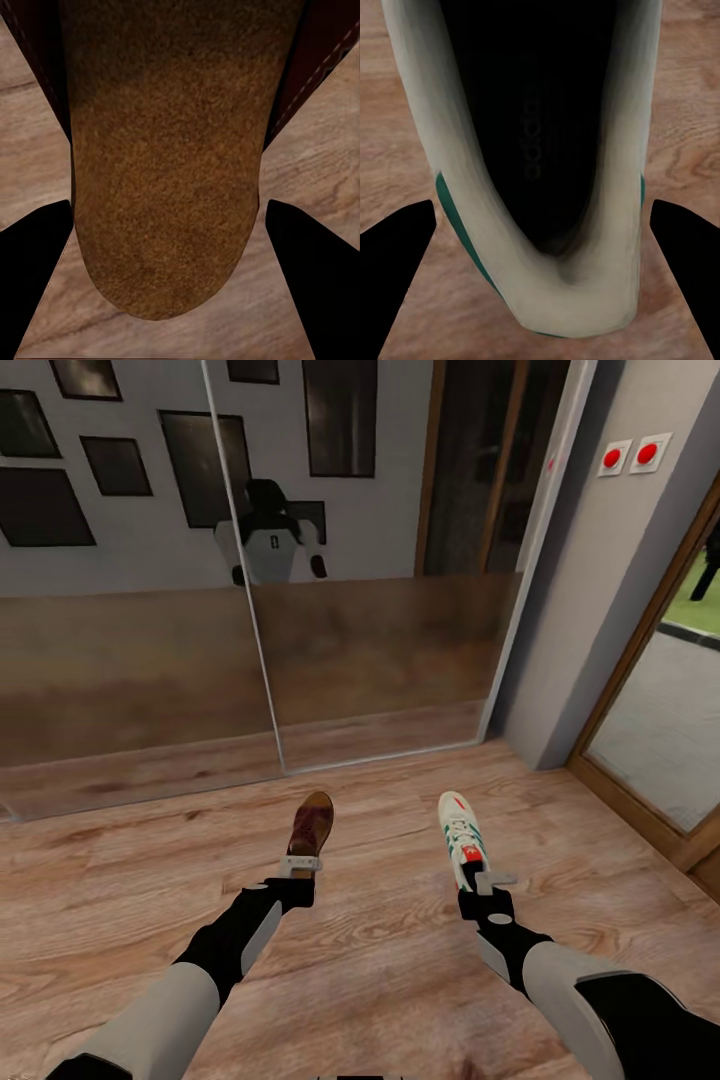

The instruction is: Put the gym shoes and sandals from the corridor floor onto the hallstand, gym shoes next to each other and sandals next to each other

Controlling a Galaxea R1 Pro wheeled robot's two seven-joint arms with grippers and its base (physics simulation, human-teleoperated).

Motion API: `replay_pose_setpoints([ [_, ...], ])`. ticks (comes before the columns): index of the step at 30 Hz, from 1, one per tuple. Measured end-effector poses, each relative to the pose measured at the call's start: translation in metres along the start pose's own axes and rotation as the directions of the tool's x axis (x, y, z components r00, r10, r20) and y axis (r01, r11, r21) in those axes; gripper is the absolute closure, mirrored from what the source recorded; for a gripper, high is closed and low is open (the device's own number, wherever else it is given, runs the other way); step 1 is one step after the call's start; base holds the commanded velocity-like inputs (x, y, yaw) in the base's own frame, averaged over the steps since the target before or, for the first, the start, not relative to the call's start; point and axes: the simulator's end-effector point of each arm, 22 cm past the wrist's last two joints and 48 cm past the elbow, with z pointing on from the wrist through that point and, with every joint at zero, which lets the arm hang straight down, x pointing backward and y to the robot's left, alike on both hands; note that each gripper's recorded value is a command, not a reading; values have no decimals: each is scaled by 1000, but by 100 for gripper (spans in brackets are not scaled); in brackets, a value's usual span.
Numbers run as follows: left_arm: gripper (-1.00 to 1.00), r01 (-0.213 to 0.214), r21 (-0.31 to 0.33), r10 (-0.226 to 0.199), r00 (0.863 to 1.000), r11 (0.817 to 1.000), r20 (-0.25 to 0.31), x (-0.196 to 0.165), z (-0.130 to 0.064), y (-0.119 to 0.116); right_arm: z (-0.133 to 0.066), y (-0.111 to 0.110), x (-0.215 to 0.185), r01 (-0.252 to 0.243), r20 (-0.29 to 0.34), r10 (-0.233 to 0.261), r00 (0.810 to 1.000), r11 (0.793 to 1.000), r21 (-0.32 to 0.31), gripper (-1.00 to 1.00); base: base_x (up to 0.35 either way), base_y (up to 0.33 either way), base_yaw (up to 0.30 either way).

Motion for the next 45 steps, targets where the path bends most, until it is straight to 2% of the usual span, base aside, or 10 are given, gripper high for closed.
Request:
replay_pose_setpoints([
  [45, 100, -3, -2, 3, 999, 1000, 32, -16, -11, -1, -9, 3, -15, -5, 27, 5, 1000, 1000, -4, 100, 0, 0, 271],
])
